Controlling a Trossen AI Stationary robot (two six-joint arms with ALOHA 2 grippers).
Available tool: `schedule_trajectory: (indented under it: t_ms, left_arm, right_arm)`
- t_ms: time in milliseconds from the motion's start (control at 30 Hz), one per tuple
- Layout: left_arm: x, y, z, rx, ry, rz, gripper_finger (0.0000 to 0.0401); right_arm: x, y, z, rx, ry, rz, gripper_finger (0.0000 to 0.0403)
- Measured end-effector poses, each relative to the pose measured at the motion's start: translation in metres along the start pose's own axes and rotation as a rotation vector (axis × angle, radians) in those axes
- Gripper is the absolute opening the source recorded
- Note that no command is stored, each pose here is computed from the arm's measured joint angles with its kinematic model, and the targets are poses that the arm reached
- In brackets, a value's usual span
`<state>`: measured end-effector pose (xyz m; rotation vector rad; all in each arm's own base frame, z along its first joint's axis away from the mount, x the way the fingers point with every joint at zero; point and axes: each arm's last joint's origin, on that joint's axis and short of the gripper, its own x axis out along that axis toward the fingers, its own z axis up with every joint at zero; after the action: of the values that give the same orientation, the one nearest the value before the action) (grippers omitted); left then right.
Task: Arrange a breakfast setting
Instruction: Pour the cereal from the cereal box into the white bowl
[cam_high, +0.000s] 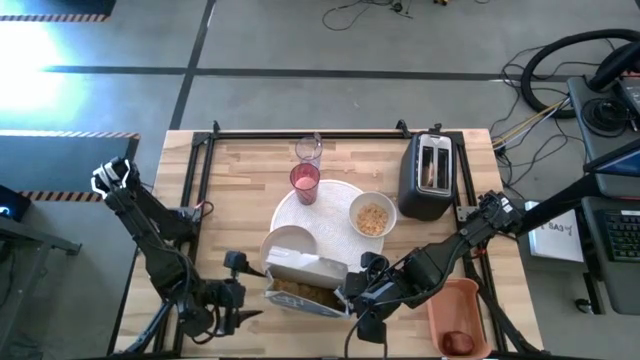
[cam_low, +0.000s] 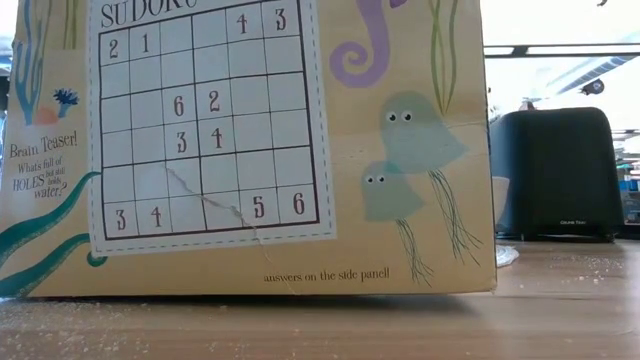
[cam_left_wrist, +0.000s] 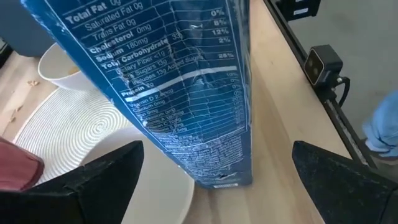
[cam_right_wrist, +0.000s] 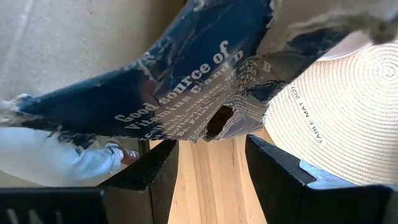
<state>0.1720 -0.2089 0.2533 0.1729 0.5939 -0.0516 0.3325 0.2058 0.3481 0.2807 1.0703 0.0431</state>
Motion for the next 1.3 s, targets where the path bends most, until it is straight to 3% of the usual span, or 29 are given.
schedule_trajectory:
  t_ms: [167,267,1300]
  left_arm:
    - [0.0008,0.0023,0.0022,-0.020,-0.041,0.066,0.0393]
    - [0.0003,0.0042,0.0031,-0.089,-0.074,0.115,0.0392]
    - [0.0043,0.0037,-0.0052,-0.309,-0.131,0.165,0.0374]
  right_arm:
    - [0.0000,0.0000,0.0000,0.000,0.000,0.000,0.0176]
    - [0.0000,0.0000,0.0000,0.000,0.000,0.000,0.0176]
    - [0.0001,0.0000,-0.0001,0.000,0.001,0.000,0.0176]
